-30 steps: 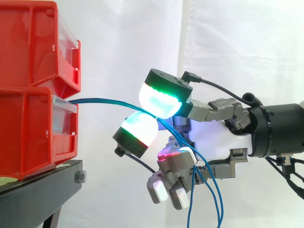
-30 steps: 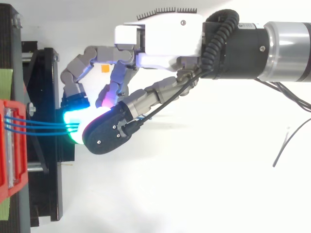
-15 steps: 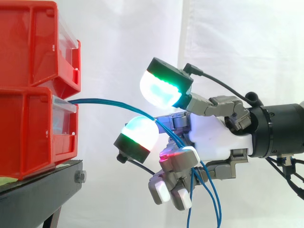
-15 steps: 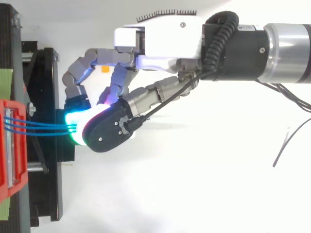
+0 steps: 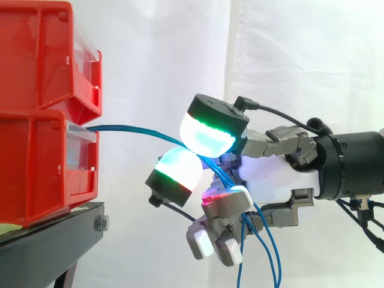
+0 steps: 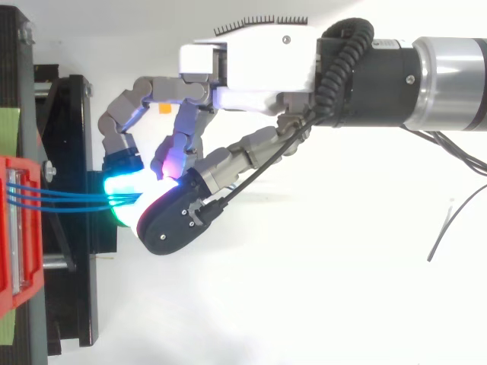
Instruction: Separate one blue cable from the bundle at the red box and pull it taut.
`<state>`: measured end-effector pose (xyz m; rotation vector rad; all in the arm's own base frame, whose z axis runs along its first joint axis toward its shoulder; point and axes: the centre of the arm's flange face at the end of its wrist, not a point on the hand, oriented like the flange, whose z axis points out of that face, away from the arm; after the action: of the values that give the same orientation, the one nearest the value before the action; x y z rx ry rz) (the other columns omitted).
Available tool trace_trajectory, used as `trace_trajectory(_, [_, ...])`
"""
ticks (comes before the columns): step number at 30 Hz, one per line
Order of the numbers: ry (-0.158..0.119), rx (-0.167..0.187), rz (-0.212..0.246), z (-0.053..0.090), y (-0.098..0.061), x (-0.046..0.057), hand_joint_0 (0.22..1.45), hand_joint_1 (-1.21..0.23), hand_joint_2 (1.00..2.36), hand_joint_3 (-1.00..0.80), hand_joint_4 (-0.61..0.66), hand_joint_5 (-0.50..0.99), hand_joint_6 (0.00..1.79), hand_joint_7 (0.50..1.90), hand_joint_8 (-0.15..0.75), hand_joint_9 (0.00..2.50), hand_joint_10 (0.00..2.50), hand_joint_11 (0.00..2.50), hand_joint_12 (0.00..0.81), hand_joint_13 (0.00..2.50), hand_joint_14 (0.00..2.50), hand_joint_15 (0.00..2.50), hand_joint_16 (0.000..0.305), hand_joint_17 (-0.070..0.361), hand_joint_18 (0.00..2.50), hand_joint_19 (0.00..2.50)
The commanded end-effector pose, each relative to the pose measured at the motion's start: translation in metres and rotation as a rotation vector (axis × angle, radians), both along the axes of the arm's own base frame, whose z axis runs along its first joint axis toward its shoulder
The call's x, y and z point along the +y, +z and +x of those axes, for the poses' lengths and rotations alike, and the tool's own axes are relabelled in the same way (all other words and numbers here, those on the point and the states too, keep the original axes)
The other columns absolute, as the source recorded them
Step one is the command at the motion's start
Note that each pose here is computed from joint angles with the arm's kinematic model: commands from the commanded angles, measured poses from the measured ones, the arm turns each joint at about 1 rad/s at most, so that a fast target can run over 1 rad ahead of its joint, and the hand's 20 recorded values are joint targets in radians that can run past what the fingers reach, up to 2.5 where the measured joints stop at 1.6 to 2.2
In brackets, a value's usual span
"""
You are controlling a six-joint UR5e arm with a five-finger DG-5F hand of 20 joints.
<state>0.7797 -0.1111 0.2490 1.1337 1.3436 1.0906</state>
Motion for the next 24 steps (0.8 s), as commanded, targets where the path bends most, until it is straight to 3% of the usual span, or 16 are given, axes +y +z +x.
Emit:
trace_trajectory(1, [0.000,0.000,0.000,-0.0001,-0.0002,0.0000,0.63,-0.74,1.01,-0.34,-0.02,-0.14,0.85,1.14,0.296,1.25,0.03,1.21,0.384,0.91,0.03,0.72,0.048,0.108,0.89,0.88])
trace_trajectory(3, [0.000,-0.001,0.000,0.0002,0.0005,0.0000,0.63,-0.77,1.01,-0.35,0.00,-0.15,0.84,1.14,0.287,1.22,0.03,1.21,0.385,0.91,0.03,0.72,0.048,0.108,0.88,0.88])
trace_trajectory(6, [-0.002,0.002,0.001,-0.0004,-0.0004,-0.0012,0.60,-0.77,1.00,-0.50,0.02,-0.15,0.84,1.18,0.291,1.22,0.03,1.22,0.387,0.90,0.03,0.72,0.048,0.108,0.88,0.87])
trace_trajectory(11, [0.000,-0.001,0.000,0.0002,0.0005,0.0000,0.50,-0.57,1.00,-0.50,0.04,-0.14,0.84,1.14,0.324,1.32,0.03,1.19,0.415,0.96,0.03,0.71,0.054,0.121,0.97,0.87])
trace_trajectory(16, [0.002,-0.001,0.000,0.0004,0.0005,0.0012,0.55,-0.49,1.00,-0.50,0.03,-0.14,0.84,1.15,0.306,1.33,0.03,1.18,0.401,0.98,0.03,0.71,0.051,0.115,0.96,0.88])
trace_trajectory(18, [0.002,-0.001,0.000,0.0004,0.0005,0.0012,0.61,-0.59,1.00,-0.48,0.02,-0.13,0.83,1.20,0.294,1.34,0.03,1.20,0.389,0.97,0.03,0.73,0.048,0.109,0.94,0.90])
trace_trajectory(22, [0.001,-0.001,0.002,0.0004,0.0005,0.0012,0.61,-0.71,1.01,-0.32,0.01,-0.14,0.84,1.28,0.297,1.32,0.03,1.24,0.393,0.97,0.03,0.73,0.049,0.110,0.94,0.89])
trace_trajectory(24, [0.002,-0.001,0.000,0.0004,0.0005,0.0012,0.61,-0.77,1.02,-0.27,0.01,-0.15,0.86,1.24,0.298,1.30,0.03,1.25,0.391,0.96,0.03,0.73,0.049,0.110,0.94,0.88])
